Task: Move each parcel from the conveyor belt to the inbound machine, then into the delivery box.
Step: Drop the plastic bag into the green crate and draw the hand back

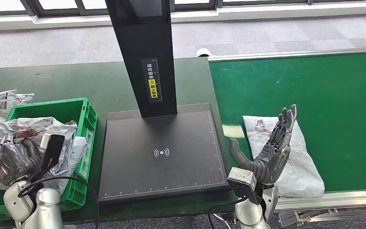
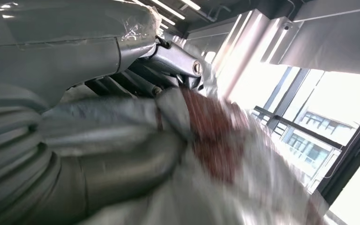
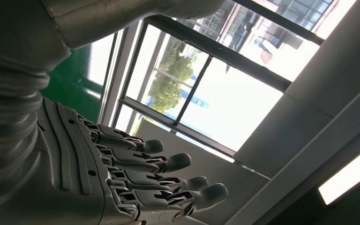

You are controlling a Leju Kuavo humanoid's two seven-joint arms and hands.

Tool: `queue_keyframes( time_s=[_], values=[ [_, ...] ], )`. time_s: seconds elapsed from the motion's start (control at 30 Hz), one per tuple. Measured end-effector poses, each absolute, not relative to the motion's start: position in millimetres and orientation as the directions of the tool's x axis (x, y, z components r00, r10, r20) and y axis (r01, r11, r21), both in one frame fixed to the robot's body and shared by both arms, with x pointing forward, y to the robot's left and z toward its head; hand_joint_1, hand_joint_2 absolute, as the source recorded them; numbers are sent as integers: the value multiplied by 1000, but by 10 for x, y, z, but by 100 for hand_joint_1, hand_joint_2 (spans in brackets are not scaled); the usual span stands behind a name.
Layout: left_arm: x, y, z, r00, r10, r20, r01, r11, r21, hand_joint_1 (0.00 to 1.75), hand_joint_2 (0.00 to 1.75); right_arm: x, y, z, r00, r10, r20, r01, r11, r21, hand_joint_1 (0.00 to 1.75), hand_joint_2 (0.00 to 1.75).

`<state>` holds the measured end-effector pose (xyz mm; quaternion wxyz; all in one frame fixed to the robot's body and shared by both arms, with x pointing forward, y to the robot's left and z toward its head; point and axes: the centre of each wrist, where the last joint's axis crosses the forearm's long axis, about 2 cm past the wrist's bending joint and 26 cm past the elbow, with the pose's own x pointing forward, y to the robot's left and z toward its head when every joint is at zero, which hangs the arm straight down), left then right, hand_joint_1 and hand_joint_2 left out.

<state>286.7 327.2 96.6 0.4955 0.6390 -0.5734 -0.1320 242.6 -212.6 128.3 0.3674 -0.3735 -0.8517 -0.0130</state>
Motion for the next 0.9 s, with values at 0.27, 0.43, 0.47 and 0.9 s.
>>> queue_keyframes(
  time_s=[0.27, 0.43, 0.47, 0.9],
  values=[
    [2753, 3460, 975, 285, -844, 454, -682, 154, 715, 0, 87, 2427, -2118, 1265, -448, 628, 636, 641, 722, -260, 0, 175],
    [2674, 3593, 1031, 232, -843, 485, -765, 150, 626, 0, 0, 2428, -2113, 1252, -446, 628, 637, 638, 723, -265, 0, 175],
    [2657, 3622, 1041, 220, -846, 486, -781, 146, 607, 0, 0, 2428, -2112, 1248, -446, 628, 638, 637, 723, -266, 0, 175],
    [2371, 3843, 1547, 82, -818, 569, -966, 74, 246, 0, 0, 2433, -2115, 1177, -427, 632, 646, 630, 721, -290, 0, 175]
  ],
)
